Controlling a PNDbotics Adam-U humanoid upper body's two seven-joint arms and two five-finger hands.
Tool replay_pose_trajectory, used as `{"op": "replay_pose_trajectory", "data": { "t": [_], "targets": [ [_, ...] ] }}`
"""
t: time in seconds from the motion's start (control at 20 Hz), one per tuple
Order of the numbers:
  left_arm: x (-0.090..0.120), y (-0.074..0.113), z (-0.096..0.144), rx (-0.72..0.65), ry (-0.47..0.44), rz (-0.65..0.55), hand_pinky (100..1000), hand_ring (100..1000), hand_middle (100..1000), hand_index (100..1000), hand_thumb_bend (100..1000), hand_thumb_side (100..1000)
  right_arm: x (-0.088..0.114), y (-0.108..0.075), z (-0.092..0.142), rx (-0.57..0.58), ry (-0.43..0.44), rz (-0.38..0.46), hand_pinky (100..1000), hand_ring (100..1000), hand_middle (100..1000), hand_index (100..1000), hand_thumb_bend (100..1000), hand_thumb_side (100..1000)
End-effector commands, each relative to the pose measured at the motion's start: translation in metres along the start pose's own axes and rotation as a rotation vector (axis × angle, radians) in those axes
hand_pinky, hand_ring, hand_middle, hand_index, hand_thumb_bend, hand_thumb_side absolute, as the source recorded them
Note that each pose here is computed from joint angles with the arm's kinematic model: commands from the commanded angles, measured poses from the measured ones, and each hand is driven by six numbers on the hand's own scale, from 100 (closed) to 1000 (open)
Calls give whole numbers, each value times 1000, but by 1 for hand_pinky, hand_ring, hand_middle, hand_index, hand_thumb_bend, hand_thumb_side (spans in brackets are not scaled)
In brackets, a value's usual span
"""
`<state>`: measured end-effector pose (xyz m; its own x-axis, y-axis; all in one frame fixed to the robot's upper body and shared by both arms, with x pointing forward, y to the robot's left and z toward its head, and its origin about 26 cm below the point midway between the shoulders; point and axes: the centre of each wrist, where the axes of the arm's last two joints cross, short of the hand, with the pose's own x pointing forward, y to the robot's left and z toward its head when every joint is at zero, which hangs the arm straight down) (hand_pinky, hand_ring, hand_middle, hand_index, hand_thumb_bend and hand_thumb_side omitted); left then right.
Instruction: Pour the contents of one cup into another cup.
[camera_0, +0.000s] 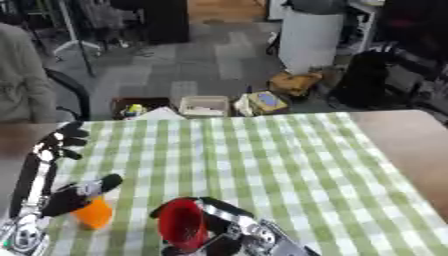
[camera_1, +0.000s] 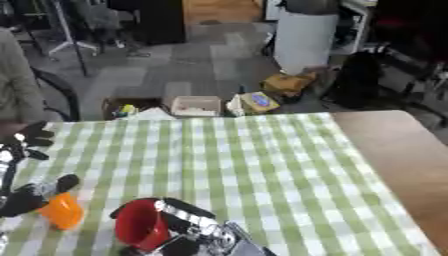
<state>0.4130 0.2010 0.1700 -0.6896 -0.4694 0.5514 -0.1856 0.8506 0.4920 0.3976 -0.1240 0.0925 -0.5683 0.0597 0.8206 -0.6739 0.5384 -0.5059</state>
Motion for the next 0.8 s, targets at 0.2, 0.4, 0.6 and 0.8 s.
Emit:
{"op": "replay_pose_trajectory", "data": {
  "t": [0.2, 0.4, 0.6, 0.8],
  "targets": [
    [68, 41, -5, 48, -135, 156, 567, 680, 669, 882, 938, 685, -26, -38, 23, -202, 131, 180, 487, 717, 297, 855, 161, 164],
    [85, 49, 14, 83, -123, 258, 558, 673, 661, 879, 916, 689, -50, -46, 42, -318, 234, 287, 659, 841, 331, 871, 244, 212],
    [86, 51, 33, 102, -78, 290, 555, 669, 657, 877, 907, 698, -60, -53, 55, -398, 277, 396, 819, 959, 470, 929, 629, 437],
    [82, 51, 44, 123, -39, 293, 555, 671, 655, 877, 900, 707, -58, -60, 59, -462, 269, 488, 864, 991, 527, 955, 746, 515]
  ]
}}
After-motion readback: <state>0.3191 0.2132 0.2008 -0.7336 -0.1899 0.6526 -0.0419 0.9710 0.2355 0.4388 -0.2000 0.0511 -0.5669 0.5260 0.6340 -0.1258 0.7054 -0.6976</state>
